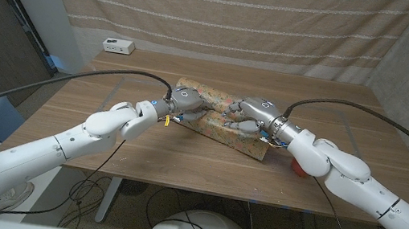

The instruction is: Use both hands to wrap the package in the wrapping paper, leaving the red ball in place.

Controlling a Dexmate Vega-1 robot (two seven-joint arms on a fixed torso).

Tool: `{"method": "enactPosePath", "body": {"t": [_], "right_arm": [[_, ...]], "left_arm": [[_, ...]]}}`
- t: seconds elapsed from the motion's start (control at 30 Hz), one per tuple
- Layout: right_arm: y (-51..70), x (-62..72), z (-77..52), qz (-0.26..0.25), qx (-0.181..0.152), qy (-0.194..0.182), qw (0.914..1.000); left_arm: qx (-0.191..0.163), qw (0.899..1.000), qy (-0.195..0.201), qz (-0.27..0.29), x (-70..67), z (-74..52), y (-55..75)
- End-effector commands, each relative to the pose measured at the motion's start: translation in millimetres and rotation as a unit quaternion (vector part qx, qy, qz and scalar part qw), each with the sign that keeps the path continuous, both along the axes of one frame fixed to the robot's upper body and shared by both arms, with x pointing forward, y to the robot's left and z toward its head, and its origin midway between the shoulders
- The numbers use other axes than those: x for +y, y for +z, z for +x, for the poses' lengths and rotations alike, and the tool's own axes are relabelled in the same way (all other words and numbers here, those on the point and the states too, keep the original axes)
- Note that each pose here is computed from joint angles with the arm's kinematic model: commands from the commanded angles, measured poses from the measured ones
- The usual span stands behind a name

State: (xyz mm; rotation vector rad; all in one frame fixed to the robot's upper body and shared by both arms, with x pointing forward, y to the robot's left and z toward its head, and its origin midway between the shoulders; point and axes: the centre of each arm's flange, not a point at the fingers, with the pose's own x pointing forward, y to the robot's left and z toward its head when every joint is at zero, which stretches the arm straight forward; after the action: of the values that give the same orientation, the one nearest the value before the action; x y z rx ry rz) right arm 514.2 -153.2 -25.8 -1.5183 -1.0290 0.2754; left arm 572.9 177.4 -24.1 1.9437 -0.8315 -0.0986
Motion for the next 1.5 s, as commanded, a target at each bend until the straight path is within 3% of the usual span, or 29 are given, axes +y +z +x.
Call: {"method": "enactPosePath", "body": {"t": [0.03,0.33,0.63,0.87,1.07,1.17,1.3,1.5], "right_arm": [[-30.1,11.4,10.6,-0.011,-0.014,-0.029,0.9994],[-45.4,17.8,17.4,-0.002,-0.031,-0.055,0.9980],[-53.1,20.4,29.6,-0.014,-0.018,-0.066,0.9975],[-54.0,19.8,36.6,-0.025,-0.010,-0.059,0.9979],[-54.6,20.0,42.4,-0.025,0.011,-0.060,0.9978],[-57.3,20.6,43.8,-0.023,0.014,-0.067,0.9974],[-66.1,21.9,47.8,-0.035,0.017,-0.082,0.9958],[-69.6,22.8,53.2,-0.043,0.013,-0.081,0.9957]], "left_arm": [[0.006,1.000,0.006,-0.001,0.4,4.1,0.7],[0.010,1.000,0.006,-0.003,0.8,6.8,1.5],[0.022,1.000,-0.002,-0.021,3.9,6.8,5.6],[0.084,0.993,-0.015,-0.076,15.4,12.5,17.3],[0.117,0.988,-0.030,-0.094,15.8,17.2,20.2],[0.131,0.984,-0.050,-0.109,14.6,15.0,22.7],[0.119,0.985,-0.064,-0.111,12.5,5.2,28.9],[0.105,0.987,-0.062,-0.102,12.3,-2.4,31.5]]}}
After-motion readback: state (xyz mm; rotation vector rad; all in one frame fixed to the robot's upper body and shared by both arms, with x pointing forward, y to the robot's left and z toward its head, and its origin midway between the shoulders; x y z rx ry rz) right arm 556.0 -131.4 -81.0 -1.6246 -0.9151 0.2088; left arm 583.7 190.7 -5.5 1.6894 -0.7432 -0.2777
